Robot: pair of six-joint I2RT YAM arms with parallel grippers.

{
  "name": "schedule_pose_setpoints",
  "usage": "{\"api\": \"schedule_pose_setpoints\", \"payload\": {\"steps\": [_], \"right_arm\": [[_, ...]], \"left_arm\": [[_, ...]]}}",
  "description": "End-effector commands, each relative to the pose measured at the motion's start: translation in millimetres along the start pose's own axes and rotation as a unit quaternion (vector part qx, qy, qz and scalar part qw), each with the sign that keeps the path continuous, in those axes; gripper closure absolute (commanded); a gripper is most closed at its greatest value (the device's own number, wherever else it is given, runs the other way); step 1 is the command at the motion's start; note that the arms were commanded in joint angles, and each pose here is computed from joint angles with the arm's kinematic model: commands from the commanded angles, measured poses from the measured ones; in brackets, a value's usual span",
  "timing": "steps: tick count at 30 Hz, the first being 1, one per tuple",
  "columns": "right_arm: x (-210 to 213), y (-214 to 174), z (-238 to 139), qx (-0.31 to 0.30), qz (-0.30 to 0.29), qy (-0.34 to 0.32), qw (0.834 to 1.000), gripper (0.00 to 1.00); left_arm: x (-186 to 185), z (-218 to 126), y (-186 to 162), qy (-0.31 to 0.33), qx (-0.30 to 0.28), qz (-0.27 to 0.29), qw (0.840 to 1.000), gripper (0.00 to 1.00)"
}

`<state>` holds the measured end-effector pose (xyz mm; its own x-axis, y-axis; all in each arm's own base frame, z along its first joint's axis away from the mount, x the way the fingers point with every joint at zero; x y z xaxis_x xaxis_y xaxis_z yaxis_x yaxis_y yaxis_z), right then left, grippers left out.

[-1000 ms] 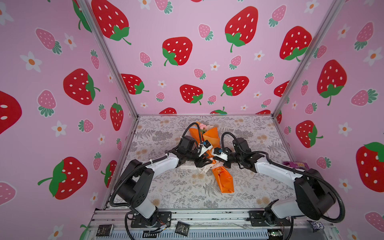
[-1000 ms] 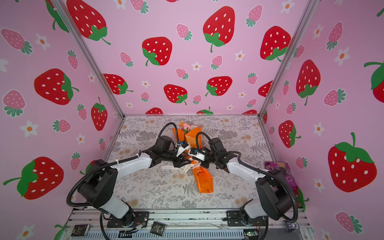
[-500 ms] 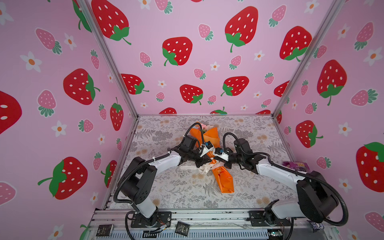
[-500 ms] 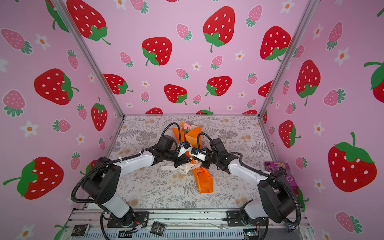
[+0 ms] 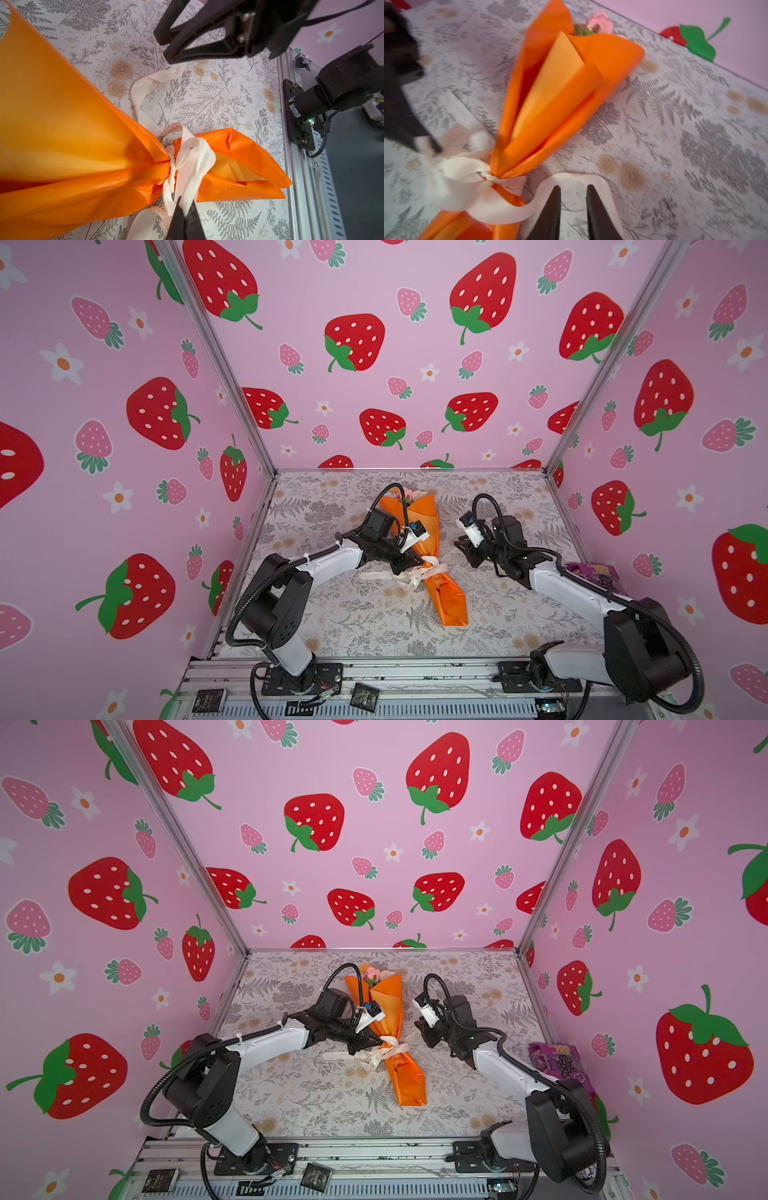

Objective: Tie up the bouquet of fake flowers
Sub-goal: 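Open and lift the right gripper while the left gripper holds the bow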

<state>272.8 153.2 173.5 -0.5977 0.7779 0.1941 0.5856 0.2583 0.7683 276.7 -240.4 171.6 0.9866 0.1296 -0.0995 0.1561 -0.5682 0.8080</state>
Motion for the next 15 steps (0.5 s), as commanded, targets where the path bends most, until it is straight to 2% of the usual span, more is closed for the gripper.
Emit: {"api": "schedule_pose_setpoints", "payload": {"steps": [1,6,11,15], "right_arm": [[-24.4,-9.3,12.1,0.081,0.080,-0.023,0.993,0.75],[-36.1,-11.0,33.9,0.127,0.053,-0.030,0.990,0.57],[-26.2,-7.2,47.7,0.149,0.003,0.025,0.989,0.55],[-14.2,-14.5,61.0,0.199,-0.074,0.031,0.977,0.53]], "left_arm": [[-1.4,-1.4,9.8,-0.030,-0.002,-0.008,1.000,1.00],[-1.3,-3.4,13.3,-0.029,-0.004,-0.017,0.999,1.00],[-1.4,-2.5,11.8,-0.030,-0.001,-0.023,0.999,1.00],[0.0,-1.0,11.2,-0.031,0.000,-0.030,0.999,1.00]]}}
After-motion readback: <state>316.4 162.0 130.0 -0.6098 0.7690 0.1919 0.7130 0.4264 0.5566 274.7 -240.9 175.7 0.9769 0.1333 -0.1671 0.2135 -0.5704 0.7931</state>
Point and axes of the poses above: each gripper's point midway between its finger pads, its own z axis out along the fingers, its own x axis along the line the jaws close on, y = z × x, the point moved 9 cm from there along -z, back along the fingers, and after that the axes turned 14 degrees about z, right-handed, at the moved point
